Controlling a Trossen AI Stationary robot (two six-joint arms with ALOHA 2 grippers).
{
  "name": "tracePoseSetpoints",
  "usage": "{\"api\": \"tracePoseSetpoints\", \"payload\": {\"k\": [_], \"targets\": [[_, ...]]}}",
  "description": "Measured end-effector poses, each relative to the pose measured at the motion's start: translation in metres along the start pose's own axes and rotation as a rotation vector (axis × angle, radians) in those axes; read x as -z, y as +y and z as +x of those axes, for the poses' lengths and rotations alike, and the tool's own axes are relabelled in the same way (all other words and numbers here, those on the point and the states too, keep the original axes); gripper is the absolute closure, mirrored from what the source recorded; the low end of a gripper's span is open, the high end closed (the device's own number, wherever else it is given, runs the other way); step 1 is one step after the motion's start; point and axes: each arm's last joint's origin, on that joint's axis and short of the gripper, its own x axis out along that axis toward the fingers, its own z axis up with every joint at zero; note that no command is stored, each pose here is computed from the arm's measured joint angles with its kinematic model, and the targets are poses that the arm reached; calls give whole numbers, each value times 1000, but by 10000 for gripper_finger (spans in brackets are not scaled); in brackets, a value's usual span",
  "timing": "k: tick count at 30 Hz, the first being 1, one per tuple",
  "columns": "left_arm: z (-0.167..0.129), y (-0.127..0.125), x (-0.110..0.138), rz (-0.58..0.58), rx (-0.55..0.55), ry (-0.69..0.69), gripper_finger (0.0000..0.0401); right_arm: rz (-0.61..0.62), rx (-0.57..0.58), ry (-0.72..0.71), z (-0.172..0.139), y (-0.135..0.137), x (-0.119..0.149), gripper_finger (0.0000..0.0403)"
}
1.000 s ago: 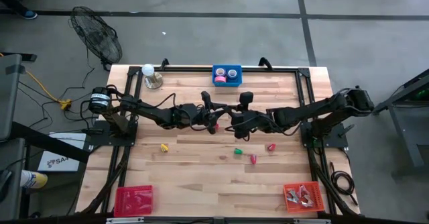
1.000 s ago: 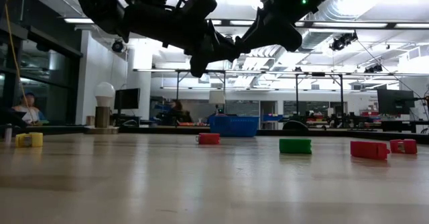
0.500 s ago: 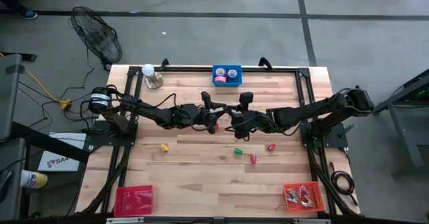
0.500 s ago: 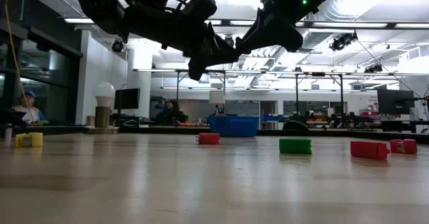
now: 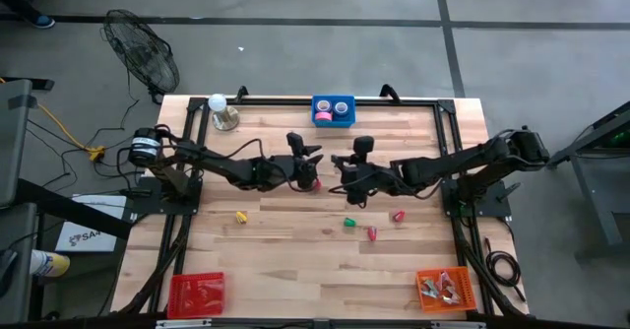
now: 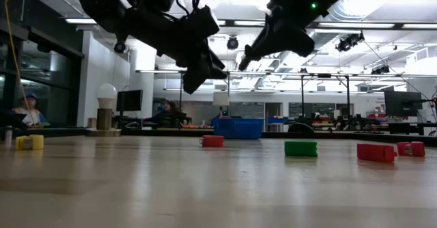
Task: Pick and place Stapler, Stapler remover, tape
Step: Put the black staple remover into the orange bin
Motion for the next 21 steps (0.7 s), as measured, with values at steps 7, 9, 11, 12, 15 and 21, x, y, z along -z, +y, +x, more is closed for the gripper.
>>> {"api": "tracePoseSetpoints", "payload": {"k": [7,9,11,12,15,21], "targets": [[-12,9,3,-66,72,69,263,-21,10,87,0,2,9,321],[-17,13,4,-88,95,88,263,-19,6,104,0,1,11,321],[-22,17,6,-105,115,118,263,-17,1,124,2,0,14,321],[-25,19,6,-121,118,126,263,-14,1,134,3,-1,15,321],[-32,26,9,-164,136,162,263,-14,5,167,6,-5,20,321],[-42,30,15,-233,186,229,263,-4,4,190,8,-11,24,321]]}}
